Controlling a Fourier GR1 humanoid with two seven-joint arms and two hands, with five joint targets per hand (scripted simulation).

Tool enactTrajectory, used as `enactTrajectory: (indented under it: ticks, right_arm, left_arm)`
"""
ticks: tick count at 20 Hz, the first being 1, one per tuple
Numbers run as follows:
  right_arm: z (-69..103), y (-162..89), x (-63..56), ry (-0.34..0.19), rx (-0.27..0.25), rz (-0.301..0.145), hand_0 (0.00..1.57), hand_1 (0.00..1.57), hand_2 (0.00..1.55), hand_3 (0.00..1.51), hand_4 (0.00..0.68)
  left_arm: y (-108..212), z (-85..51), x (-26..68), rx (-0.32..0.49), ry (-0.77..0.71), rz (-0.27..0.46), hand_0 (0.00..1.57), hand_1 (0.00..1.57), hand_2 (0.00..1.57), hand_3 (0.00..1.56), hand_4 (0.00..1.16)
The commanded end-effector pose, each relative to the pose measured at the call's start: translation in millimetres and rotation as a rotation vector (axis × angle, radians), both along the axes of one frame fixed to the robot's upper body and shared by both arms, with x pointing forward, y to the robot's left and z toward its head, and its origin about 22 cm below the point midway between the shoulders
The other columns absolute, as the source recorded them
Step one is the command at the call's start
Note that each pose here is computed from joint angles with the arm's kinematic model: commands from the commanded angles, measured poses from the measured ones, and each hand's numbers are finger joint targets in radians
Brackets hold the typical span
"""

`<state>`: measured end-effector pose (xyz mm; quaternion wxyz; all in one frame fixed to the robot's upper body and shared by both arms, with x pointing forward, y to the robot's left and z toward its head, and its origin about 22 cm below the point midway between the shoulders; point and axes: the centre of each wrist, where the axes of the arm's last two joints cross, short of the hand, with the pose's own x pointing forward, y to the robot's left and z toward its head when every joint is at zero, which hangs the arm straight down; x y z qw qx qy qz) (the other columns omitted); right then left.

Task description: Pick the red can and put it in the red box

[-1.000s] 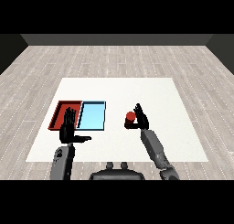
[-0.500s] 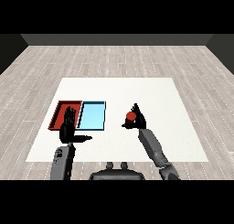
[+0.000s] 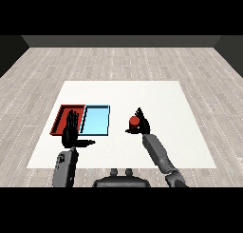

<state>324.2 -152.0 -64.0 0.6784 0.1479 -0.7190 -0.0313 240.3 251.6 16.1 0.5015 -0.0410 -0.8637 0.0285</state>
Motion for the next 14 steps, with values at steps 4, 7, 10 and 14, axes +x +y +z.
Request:
enactTrajectory:
  ticks: [4,7,10,14]
  right_arm:
    - [19.3,4,22.4,0.025,-0.023,0.011,0.0,0.0,0.0,0.0,0.0]
    - [-0.4,18,18.6,0.046,-0.036,-0.013,0.0,0.0,0.0,0.0,0.0]
    - [-0.2,7,22.8,0.08,-0.042,0.0,0.0,0.0,0.0,0.0,0.0]
    - [-0.5,26,22.9,0.041,-0.131,-0.094,1.52,1.52,1.5,1.46,0.493]
  left_arm:
    - [-1,-4.2,5.1,-0.01,0.008,-0.011,0.0,0.0,0.0,0.0,0.0]
    - [-3,-10.7,-4.0,-0.017,-0.006,-0.007,0.0,0.0,0.0,0.0,0.0]
    - [-1,-6.2,1.1,0.007,-0.008,-0.011,0.0,0.0,0.0,0.0,0.0]
    - [14,-0.2,-0.1,-0.005,0.001,0.007,0.0,0.0,0.0,0.0,0.0]
